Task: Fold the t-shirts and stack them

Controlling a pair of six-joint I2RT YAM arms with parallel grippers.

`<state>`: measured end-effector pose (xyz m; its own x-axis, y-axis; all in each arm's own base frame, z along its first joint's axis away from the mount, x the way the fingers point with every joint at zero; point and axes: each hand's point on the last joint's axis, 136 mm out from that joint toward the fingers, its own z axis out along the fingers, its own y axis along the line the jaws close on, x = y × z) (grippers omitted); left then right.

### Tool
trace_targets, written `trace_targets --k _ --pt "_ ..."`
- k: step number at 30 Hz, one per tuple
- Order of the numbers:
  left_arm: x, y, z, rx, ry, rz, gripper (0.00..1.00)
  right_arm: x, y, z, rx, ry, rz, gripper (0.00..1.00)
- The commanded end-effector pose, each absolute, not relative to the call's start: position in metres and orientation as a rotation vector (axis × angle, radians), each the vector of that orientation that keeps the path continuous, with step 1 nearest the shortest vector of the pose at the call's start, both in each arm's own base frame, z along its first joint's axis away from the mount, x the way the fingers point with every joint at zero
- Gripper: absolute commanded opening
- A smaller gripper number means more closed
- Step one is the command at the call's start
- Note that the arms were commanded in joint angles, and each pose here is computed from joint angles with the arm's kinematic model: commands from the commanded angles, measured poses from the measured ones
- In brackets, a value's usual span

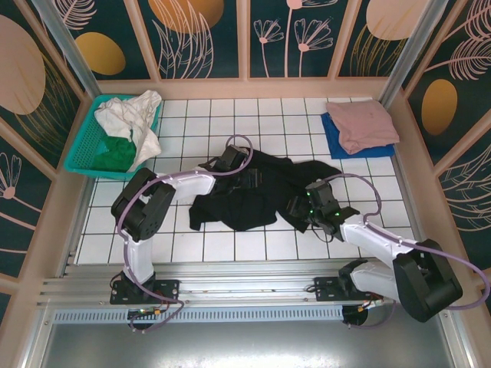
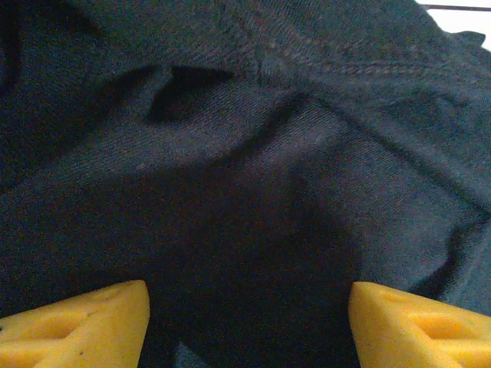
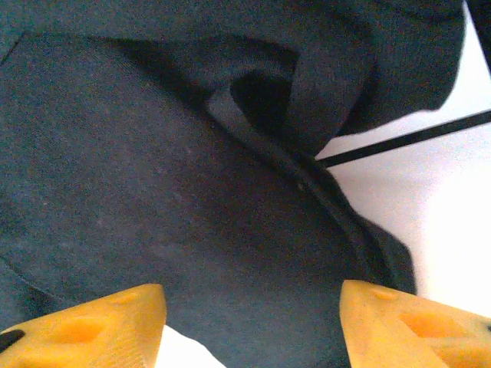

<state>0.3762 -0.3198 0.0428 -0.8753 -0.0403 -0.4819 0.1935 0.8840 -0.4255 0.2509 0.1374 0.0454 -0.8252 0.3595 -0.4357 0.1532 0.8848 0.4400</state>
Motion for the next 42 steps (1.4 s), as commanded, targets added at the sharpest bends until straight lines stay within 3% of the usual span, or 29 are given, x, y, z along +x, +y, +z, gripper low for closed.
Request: trace_targets --k 1,4,7,10,13,15,21,24,25,26,29,35,38,42 --pt "0.378 -0.328 0.043 0.086 2.581 -0.69 0.69 0.253 0.139 0.046 0.385 2.502 0.574 0.5" --pt "0.378 -0.332 0.05 0.099 2.563 -0.726 0.56 0.253 0.142 0.043 0.375 2.521 0.585 0.37" --pt "0.38 -0.332 0.061 0.118 2.548 -0.72 0.22 0.255 0.144 0.047 0.369 2.516 0.595 0.19" --pt "0.385 -0.326 0.08 0.137 2.517 -0.673 0.01 0.258 0.148 0.058 0.347 2.5 0.603 0.09" --pt "0.392 -0.31 0.104 0.107 2.474 -0.655 0.0 0.262 0.144 0.076 0.334 2.464 0.582 0.07" --pt "0.394 -0.297 0.119 0.078 2.447 -0.667 0.0 0.263 0.14 0.087 0.335 2.437 0.569 0.07" --pt "0.394 -0.227 0.158 -0.057 2.355 -0.575 0.0 0.26 0.111 0.084 0.404 2.431 0.48 0.42" --pt "0.391 -0.195 0.162 -0.098 2.345 -0.445 0.0 0.258 0.112 0.076 0.405 2.448 0.495 0.47" --pt "0.389 -0.188 0.161 -0.104 2.355 -0.397 0.03 0.257 0.117 0.075 0.393 2.452 0.529 0.48" --pt "0.387 -0.183 0.159 -0.107 2.371 -0.368 0.15 0.257 0.122 0.074 0.384 2.451 0.566 0.5" --pt "0.373 -0.197 0.152 -0.049 2.405 -0.467 0.38 0.259 0.138 0.076 0.361 2.441 0.676 0.5" --pt "0.33 -0.258 0.133 0.107 2.435 -0.608 0.55 0.26 0.176 0.075 0.285 2.43 0.837 0.51" --pt "0.317 -0.275 0.103 0.145 2.504 -0.626 0.71 0.26 0.186 0.072 0.281 2.425 0.887 0.51" --pt "0.311 -0.296 0.087 0.167 2.536 -0.687 0.79 0.264 0.205 0.08 0.244 2.37 0.996 0.51"
